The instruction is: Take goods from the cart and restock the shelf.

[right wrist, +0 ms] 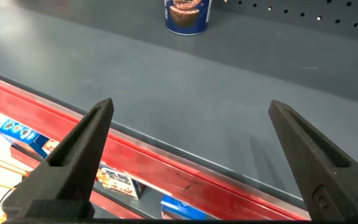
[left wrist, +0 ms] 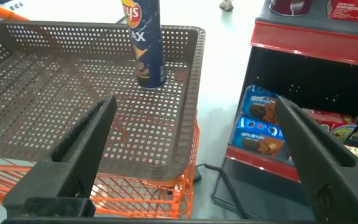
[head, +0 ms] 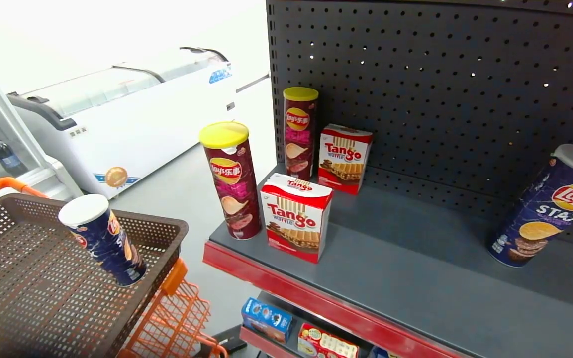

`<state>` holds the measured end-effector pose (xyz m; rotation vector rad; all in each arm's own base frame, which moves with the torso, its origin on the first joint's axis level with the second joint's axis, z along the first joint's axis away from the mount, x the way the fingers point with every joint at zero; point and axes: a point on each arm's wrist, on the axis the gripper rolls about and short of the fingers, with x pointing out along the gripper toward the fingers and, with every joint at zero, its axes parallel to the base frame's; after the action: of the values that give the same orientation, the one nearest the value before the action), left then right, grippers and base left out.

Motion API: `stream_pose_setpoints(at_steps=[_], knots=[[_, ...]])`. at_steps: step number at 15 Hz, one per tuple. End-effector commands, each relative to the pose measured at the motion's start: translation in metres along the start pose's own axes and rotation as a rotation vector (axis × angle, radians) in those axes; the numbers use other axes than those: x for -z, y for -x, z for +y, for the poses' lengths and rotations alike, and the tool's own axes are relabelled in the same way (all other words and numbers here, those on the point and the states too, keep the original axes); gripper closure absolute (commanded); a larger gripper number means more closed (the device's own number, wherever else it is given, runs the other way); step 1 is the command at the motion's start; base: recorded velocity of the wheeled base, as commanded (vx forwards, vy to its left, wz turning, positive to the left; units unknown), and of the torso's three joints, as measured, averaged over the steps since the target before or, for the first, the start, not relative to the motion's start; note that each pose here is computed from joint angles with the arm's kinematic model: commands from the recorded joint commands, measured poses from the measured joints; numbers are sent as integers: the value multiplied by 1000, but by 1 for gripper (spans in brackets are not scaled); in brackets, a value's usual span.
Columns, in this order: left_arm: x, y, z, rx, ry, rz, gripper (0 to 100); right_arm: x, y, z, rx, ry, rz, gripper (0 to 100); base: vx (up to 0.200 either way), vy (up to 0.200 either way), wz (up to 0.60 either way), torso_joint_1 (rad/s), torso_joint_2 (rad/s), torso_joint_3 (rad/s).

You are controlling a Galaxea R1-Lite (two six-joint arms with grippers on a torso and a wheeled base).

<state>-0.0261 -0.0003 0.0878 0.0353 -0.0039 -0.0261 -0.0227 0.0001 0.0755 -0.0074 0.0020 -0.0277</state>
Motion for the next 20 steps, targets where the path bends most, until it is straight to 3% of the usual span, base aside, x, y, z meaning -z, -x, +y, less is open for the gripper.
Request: stream_pose_setpoints(at_steps=[1,3,5,6,7,10,12,17,20], knots=[[-43,-8,3,45,-16,74,0,0,0,0,0,0,1,0,0,0,0,0,0,0],[-71,-43,4,-10,-7,200,0,0,0,0,0,0,1,0,0,0,0,0,0,0],[-86,-81,10,-133,15,247,0,0,0,0,0,0,1,0,0,0,0,0,0,0],[-87,-106,22,-237,22,283,0,0,0,0,0,0,1,0,0,0,0,0,0,0],[-85,-124,29,-242,27,319,0,0,0,0,0,0,1,0,0,0,0,0,0,0],[-76,-165,39,-237,18,346,0,0,0,0,0,0,1,0,0,0,0,0,0,0],[-66,-185,43,-233,23,382,0,0,0,0,0,0,1,0,0,0,0,0,0,0],[-39,-230,51,-216,35,402,0,0,0,0,0,0,1,0,0,0,0,0,0,0],[-19,-249,54,-205,42,458,0,0,0,0,0,0,3,0,0,0,0,0,0,0]])
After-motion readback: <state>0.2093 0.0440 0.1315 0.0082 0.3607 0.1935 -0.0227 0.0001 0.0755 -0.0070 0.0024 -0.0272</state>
